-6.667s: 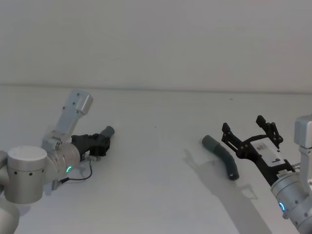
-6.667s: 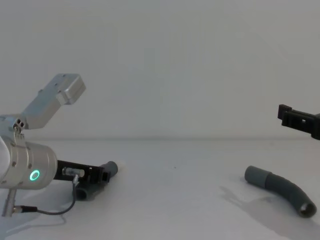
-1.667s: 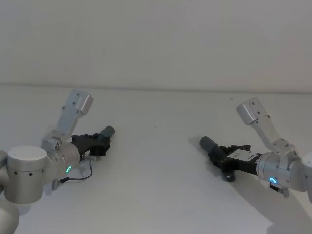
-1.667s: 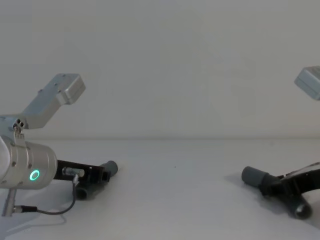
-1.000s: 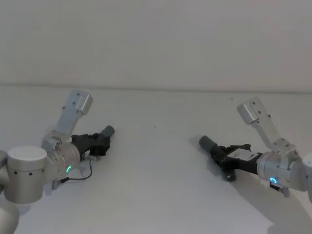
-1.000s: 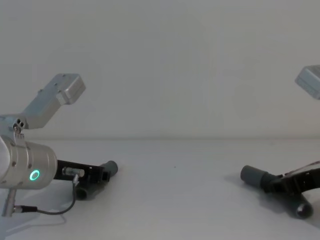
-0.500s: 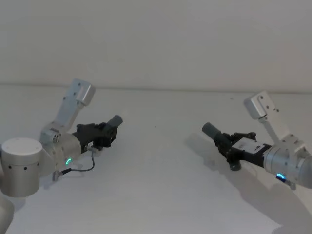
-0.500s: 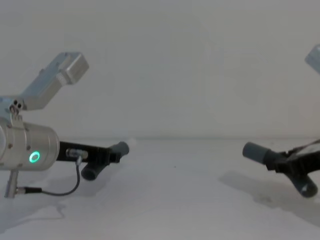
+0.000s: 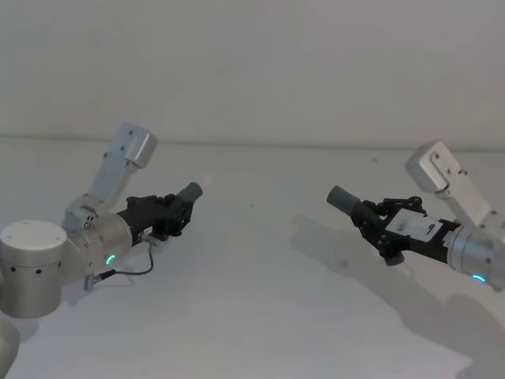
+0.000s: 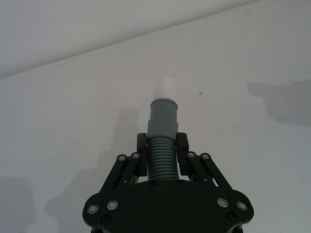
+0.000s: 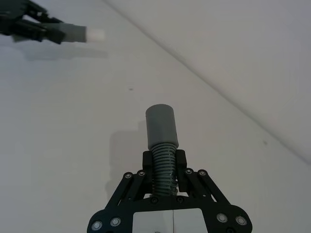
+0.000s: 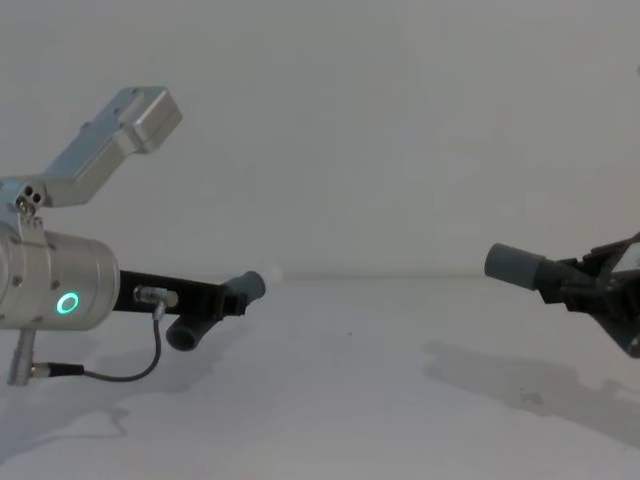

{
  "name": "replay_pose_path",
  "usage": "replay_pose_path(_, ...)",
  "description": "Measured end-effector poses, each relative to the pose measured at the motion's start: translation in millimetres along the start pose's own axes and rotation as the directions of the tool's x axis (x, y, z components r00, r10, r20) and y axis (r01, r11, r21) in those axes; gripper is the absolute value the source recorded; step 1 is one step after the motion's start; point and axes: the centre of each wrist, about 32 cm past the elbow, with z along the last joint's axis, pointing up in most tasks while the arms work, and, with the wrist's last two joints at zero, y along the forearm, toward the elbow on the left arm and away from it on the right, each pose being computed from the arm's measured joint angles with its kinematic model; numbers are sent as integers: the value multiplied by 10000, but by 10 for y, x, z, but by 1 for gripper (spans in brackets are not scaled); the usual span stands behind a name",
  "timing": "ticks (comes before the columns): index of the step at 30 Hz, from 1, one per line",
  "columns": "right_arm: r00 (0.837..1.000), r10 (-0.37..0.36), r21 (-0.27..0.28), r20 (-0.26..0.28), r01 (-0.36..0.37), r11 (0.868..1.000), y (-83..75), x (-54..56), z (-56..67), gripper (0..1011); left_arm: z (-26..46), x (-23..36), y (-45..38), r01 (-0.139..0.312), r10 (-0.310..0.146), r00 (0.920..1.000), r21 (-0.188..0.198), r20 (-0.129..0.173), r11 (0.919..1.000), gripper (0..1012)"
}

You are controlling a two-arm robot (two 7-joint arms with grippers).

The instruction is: Use both hands to pick up one end of the pipe from the table, align the ends, and insert them.

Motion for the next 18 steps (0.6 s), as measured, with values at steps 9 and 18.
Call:
replay_pose_path(9,9869,894,215,1343,-931,9954,-146,142,35,268,-30,31,37,313,-317,9968,62,740,9995,341)
replay_pose_path(18,9516,1820,219,2475,-1932,9809,-272,251,75,268,-48,90,83,1057,-1006,9794,-204,1750,9942,341)
